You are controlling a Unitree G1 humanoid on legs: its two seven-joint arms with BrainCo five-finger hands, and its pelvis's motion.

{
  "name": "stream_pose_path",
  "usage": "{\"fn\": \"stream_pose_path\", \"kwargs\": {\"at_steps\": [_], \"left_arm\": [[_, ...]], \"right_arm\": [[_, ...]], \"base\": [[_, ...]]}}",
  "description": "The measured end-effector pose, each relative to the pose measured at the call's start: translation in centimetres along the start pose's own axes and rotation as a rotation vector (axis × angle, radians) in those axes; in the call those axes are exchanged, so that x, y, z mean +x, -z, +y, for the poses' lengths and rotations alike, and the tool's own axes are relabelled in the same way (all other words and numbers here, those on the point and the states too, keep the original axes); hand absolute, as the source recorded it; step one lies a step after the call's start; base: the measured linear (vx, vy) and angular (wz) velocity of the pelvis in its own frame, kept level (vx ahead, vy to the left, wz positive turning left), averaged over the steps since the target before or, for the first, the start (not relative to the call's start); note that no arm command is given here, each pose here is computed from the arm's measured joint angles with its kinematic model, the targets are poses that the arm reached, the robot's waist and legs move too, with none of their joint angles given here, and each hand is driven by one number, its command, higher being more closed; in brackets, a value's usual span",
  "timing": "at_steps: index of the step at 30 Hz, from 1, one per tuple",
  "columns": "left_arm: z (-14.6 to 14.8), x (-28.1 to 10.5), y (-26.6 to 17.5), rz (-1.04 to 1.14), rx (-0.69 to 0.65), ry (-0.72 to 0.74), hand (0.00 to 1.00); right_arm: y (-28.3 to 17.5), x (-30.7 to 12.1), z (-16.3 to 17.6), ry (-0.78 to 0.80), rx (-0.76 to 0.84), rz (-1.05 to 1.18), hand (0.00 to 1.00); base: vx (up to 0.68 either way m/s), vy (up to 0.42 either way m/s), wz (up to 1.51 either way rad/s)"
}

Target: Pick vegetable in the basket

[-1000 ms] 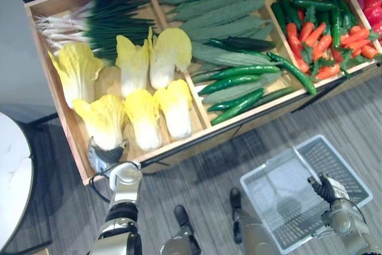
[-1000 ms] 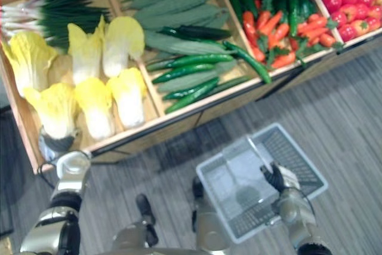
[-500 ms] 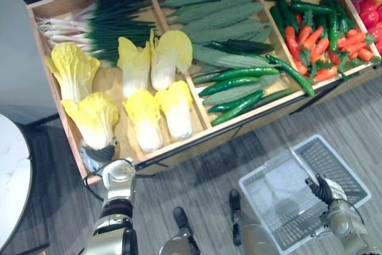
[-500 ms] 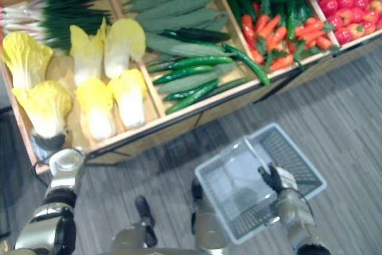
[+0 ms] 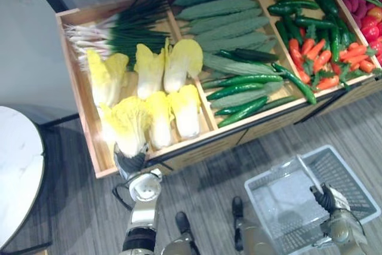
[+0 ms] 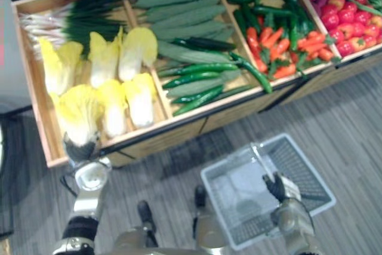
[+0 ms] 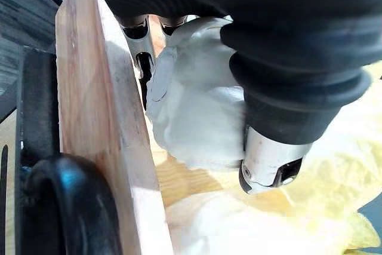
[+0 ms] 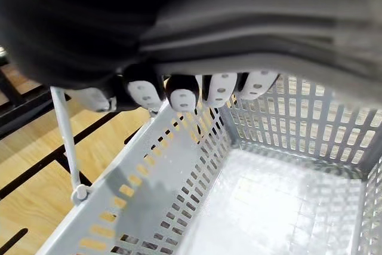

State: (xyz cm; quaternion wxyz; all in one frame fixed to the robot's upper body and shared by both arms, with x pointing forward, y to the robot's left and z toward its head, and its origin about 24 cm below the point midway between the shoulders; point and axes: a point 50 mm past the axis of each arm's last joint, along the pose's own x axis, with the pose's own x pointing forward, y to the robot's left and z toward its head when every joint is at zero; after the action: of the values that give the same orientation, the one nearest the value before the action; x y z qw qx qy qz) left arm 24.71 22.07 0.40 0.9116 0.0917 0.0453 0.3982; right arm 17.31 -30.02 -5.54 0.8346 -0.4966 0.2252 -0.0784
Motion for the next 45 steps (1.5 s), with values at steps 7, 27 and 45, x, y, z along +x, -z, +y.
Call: {"fn": "stream_pose_path", "kwargs": {"at_steps": [7, 27, 45], "left_arm": [[0.7, -0.6, -1.7, -0.072, -0.054, -0.003, 1.0], [1.4, -1.8, -10.5, -0.594, -0.053, 0.192, 1.0], [-5.1, -10.7, -12.7, -0.724, -0.226, 1.332, 1.0]], "right_arm": [[1.8, -1.6, 1.5, -0.042, 0.019, 0.089, 1.0], [2.6, 1.4, -0.8, -0.062, 0.004, 0.143, 1.0], [-11.5, 6.3, -11.3, 0.074, -0.373, -0.496, 1.0]], "base": [[0.01, -0.003, 0.17], [0.02, 0.003, -0.09], [0.02, -0.007, -0.76]]}}
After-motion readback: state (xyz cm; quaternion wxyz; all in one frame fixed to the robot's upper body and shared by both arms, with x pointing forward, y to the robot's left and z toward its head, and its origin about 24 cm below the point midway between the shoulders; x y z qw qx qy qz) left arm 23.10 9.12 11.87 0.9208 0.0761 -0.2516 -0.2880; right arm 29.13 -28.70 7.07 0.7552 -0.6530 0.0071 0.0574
